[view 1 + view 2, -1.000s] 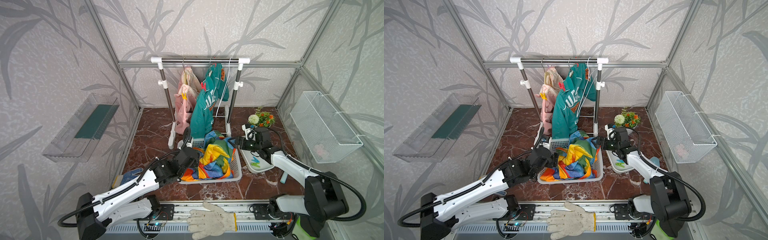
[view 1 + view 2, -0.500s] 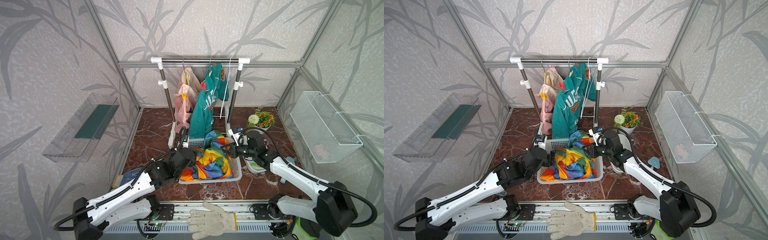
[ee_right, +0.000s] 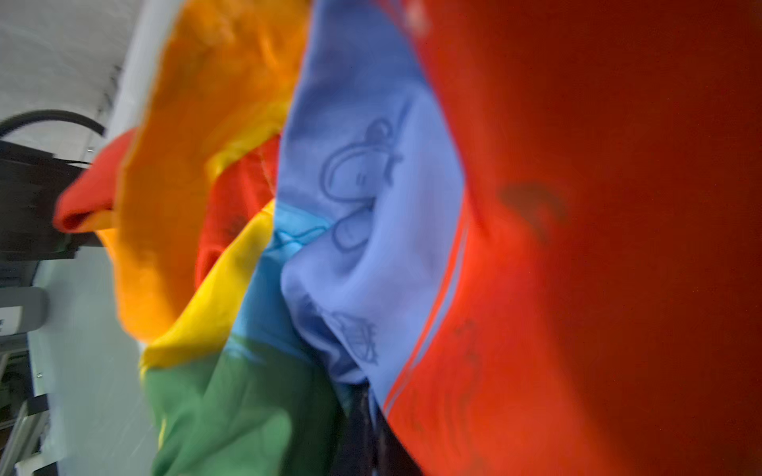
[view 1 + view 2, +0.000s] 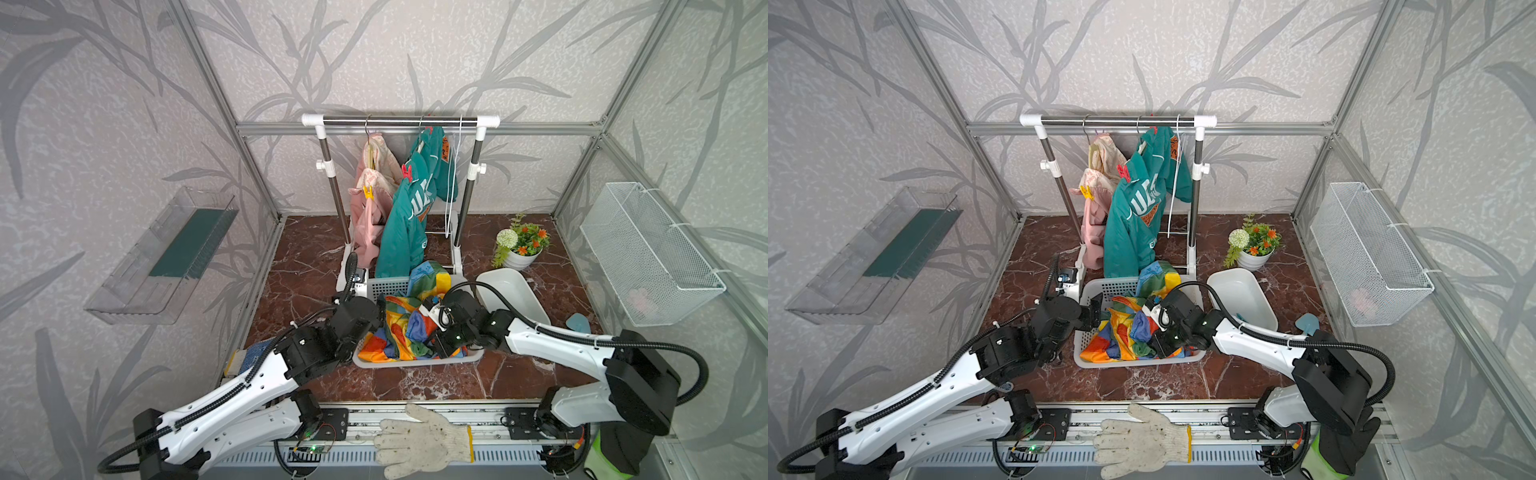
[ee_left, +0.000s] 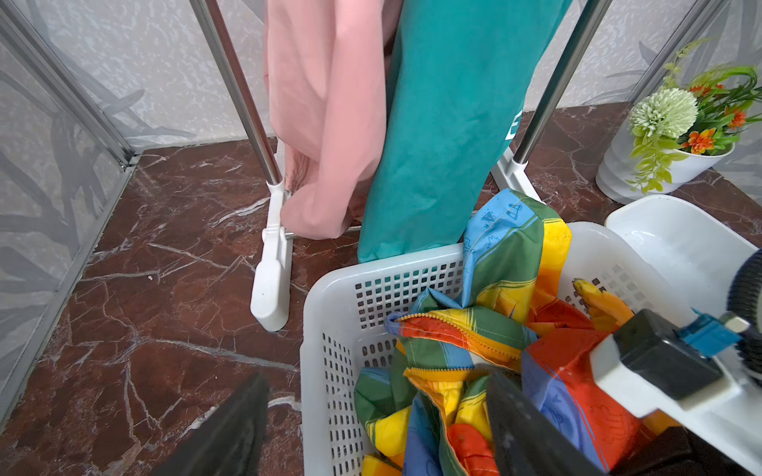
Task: Remove the clothespins securing jackets to the hanger
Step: Adjust the jacket in the basket.
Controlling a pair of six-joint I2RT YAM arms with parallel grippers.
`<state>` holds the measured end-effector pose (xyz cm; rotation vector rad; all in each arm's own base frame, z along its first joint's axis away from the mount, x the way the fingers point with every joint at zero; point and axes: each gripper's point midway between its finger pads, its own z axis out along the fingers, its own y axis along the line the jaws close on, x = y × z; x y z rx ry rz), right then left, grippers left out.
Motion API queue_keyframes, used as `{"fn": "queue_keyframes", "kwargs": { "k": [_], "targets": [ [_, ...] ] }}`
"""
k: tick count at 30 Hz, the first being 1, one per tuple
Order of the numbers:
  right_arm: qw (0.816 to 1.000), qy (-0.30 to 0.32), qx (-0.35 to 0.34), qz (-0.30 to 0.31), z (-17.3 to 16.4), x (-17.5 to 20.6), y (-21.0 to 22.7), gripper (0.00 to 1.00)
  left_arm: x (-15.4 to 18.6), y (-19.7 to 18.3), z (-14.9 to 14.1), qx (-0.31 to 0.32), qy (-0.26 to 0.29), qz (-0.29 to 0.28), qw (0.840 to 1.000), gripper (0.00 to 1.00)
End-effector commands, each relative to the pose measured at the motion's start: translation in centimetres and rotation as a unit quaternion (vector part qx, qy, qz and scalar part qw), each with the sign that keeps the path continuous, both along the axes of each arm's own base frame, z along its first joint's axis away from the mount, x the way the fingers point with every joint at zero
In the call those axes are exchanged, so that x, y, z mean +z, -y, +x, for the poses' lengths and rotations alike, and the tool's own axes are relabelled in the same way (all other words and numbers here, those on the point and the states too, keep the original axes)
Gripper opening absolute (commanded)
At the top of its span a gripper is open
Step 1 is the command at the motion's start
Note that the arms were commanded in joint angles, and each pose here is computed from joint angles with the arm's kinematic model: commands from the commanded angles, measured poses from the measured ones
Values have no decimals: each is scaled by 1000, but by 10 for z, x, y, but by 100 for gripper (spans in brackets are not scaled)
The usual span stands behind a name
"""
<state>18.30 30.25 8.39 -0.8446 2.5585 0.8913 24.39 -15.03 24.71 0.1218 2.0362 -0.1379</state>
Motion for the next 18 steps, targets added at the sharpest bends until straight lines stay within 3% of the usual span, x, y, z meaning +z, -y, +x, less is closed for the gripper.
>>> {"fn": "queue_keyframes", "kwargs": {
  "k": [1,8,12,13,16,18],
  "targets": [
    [997,7,-18,-73,9,-20,16,0,6,-8,2,19,8,1,1000,80],
    [979,35,-91,-180,38,-49,43,0,10,-13,8,36,10,20,999,80],
    [985,27,-70,-153,33,-44,29,2,10,-10,10,31,6,28,999,81],
    [988,30,-59,-143,30,-40,24,8,8,-10,10,30,5,31,999,81],
    [992,44,-33,-118,21,-25,16,46,6,-11,11,30,4,39,999,81],
    [992,57,-35,-108,20,-12,18,63,7,-12,11,31,6,42,999,80]
  ]
}}
